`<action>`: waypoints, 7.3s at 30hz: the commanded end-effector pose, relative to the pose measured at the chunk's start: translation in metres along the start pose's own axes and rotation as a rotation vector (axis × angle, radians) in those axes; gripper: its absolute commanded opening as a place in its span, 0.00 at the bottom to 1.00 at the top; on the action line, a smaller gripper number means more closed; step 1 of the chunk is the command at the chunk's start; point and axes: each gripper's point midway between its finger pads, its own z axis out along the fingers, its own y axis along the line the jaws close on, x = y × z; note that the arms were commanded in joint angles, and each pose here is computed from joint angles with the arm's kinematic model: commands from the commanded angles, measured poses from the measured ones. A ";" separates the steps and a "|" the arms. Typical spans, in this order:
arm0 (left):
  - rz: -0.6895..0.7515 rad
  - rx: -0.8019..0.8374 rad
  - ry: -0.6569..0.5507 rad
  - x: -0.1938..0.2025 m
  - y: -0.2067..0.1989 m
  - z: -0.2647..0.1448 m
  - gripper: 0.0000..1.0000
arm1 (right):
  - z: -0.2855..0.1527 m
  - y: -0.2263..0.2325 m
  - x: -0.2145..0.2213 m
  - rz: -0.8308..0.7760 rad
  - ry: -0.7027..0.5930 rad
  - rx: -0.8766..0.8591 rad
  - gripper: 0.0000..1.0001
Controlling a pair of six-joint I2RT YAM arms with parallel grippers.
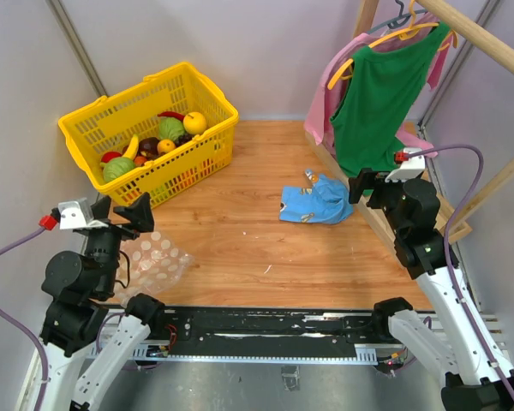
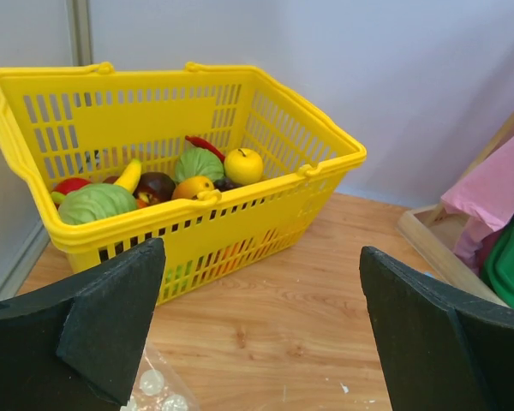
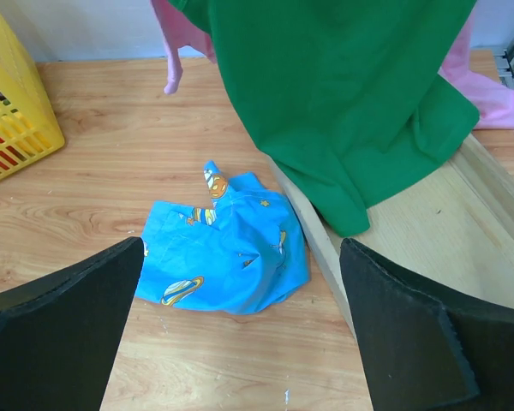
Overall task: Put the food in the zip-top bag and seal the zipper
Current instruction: Pick up the zipper food storage bag at the corner of the board, then open the zipper of the food storage bag.
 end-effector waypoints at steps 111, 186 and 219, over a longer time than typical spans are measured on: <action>-0.028 0.312 0.625 0.214 -0.133 0.019 0.00 | 0.008 0.083 0.052 0.157 0.357 -0.375 0.98; 0.686 0.862 -0.053 0.172 -0.187 0.014 0.00 | 0.062 0.209 -0.017 0.462 0.676 -0.780 0.66; 0.413 0.794 0.159 0.185 -0.193 0.015 0.53 | 0.055 0.177 -0.010 0.058 0.580 -0.593 0.01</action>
